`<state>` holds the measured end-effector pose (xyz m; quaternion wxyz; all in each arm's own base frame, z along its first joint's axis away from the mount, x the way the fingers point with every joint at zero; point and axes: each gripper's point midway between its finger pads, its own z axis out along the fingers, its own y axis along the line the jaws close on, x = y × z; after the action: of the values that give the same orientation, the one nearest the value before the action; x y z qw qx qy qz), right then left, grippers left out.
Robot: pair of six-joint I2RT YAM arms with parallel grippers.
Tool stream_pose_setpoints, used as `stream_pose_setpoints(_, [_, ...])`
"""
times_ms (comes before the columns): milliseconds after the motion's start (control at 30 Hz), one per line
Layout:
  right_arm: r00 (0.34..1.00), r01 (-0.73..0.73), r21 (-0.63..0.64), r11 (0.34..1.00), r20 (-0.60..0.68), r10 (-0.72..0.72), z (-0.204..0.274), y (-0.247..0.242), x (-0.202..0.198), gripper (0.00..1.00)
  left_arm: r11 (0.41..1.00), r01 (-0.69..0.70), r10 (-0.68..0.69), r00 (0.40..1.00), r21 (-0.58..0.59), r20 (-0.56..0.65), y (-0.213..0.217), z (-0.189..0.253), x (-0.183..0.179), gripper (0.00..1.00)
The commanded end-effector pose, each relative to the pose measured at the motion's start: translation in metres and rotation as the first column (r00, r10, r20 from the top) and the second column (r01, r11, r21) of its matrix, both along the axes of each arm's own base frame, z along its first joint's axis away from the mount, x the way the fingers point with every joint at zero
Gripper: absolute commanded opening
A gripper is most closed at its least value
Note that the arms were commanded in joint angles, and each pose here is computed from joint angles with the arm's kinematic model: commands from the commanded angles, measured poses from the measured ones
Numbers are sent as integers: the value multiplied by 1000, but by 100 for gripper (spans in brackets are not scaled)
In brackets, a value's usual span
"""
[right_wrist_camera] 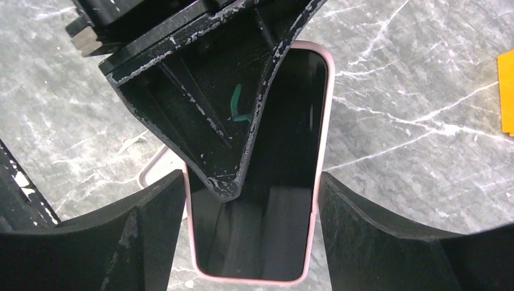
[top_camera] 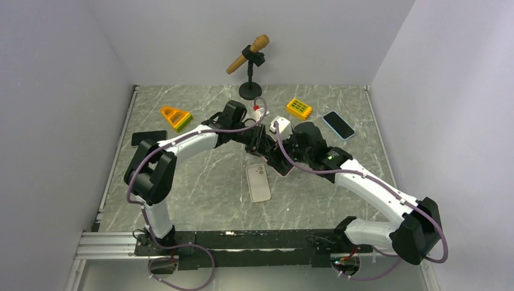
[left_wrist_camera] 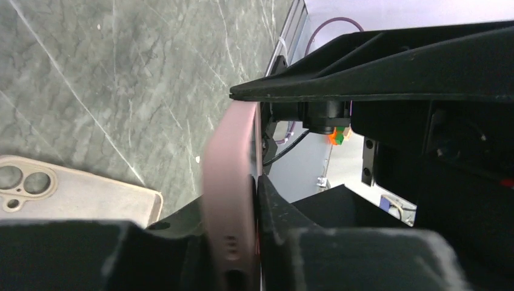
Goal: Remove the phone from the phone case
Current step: Pick up the phone at the center of the board.
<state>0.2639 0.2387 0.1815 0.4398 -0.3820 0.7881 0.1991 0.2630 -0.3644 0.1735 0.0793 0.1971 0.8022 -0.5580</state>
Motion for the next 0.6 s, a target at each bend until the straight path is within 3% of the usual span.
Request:
stream_pose_setpoints(0, [993, 6, 50, 999, 121, -12, 38, 4, 5, 1, 1000, 6, -3, 993, -27, 116, 2, 22, 9, 14])
stream_pose_setpoints(167, [983, 149, 112, 982, 87, -159, 25, -9, 7, 95, 975, -219, 205, 951, 36, 230, 38, 32, 46, 0])
stream_pose_setpoints(200, [972, 212, 138, 967, 70, -223, 23, -14, 10, 99, 961, -276, 262, 933, 23, 245, 48, 37, 54, 0])
stream_pose_setpoints(300, [928, 360, 196, 912, 23, -372, 13, -28, 16, 100, 902, -419, 431, 864, -104, 261, 83, 62, 79, 0])
stream_pose_setpoints(400, [864, 497, 316, 808, -91, -495, 9, -36, 20, 100, 804, -529, 587, 778, -273, 222, 120, 88, 92, 0])
stream_pose_setpoints(500, [894, 449, 516, 730, -254, -370, 24, -9, 16, 100, 729, -543, 647, 746, -416, 160, 139, 107, 95, 0])
stream_pose_setpoints(567, [903, 426, 610, 668, -335, -270, 37, 9, 16, 100, 707, -518, 631, 770, -482, 97, 139, 113, 93, 0])
